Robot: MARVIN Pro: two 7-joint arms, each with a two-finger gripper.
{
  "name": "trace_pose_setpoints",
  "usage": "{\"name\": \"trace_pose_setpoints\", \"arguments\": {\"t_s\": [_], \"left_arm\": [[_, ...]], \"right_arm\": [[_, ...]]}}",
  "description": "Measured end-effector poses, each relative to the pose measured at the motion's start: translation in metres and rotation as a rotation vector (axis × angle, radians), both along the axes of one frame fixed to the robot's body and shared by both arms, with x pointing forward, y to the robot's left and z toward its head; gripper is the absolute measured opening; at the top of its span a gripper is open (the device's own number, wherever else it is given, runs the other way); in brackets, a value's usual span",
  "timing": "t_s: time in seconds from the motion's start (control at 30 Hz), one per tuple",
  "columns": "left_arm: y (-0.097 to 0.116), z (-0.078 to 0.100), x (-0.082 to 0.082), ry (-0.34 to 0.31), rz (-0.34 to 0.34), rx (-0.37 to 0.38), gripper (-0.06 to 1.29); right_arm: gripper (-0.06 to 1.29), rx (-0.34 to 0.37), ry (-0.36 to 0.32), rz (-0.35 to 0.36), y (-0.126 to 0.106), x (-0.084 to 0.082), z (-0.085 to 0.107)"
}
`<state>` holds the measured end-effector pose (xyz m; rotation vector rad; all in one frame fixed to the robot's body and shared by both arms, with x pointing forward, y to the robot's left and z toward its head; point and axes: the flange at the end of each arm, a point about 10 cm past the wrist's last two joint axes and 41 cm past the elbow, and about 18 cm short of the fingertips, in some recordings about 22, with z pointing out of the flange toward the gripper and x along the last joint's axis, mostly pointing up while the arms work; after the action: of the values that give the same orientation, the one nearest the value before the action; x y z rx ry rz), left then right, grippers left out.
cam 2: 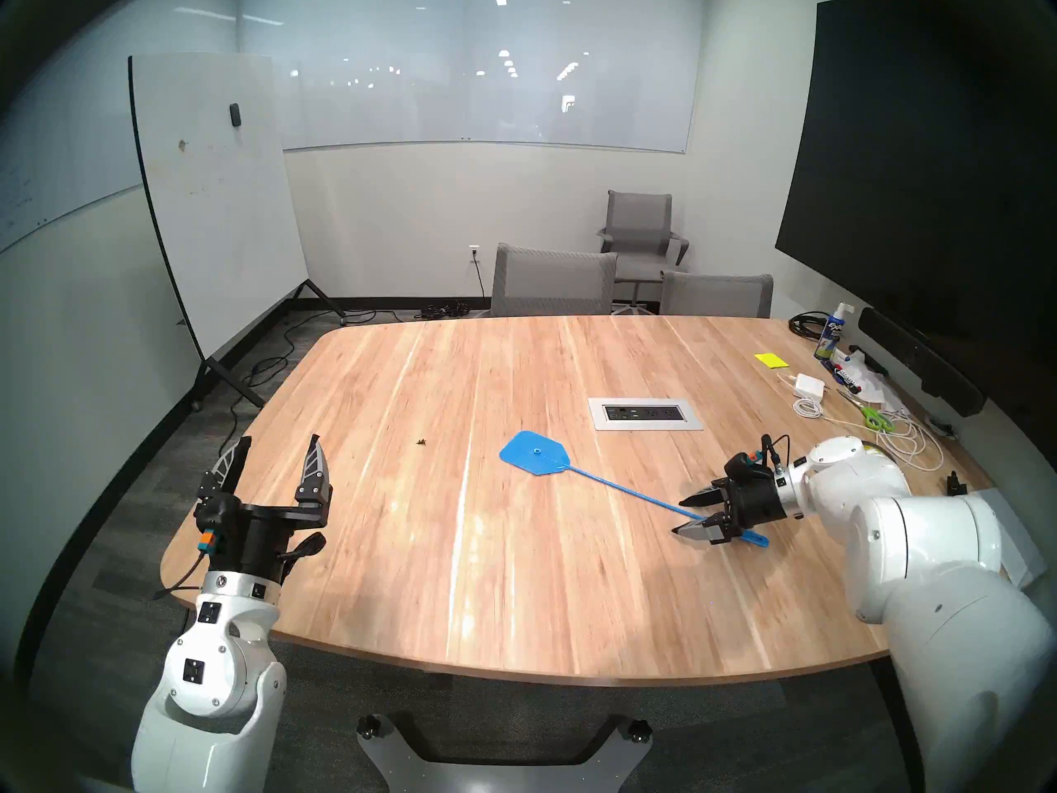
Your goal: Swat a bug on table
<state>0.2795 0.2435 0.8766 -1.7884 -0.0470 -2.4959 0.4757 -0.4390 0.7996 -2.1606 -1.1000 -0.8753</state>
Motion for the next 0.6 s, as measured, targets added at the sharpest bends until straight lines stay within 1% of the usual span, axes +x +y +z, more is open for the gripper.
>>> {"name": "trace_pose_setpoints", "arguments": {"t_s": [0.23, 0.6], "left_arm": [[0.0, 0.0, 0.0, 0.0, 0.0, 0.0, 1.26], [0.0, 0.0, 0.0, 0.0, 0.0, 0.0, 1.26]], "right_arm": [[1.21, -0.01, 0.003, -0.005, -0.0009, 0.0014, 0.0015], [1.21, -0.019, -0.012, 0.028, -0.0022, 0.0, 0.0032]]}}
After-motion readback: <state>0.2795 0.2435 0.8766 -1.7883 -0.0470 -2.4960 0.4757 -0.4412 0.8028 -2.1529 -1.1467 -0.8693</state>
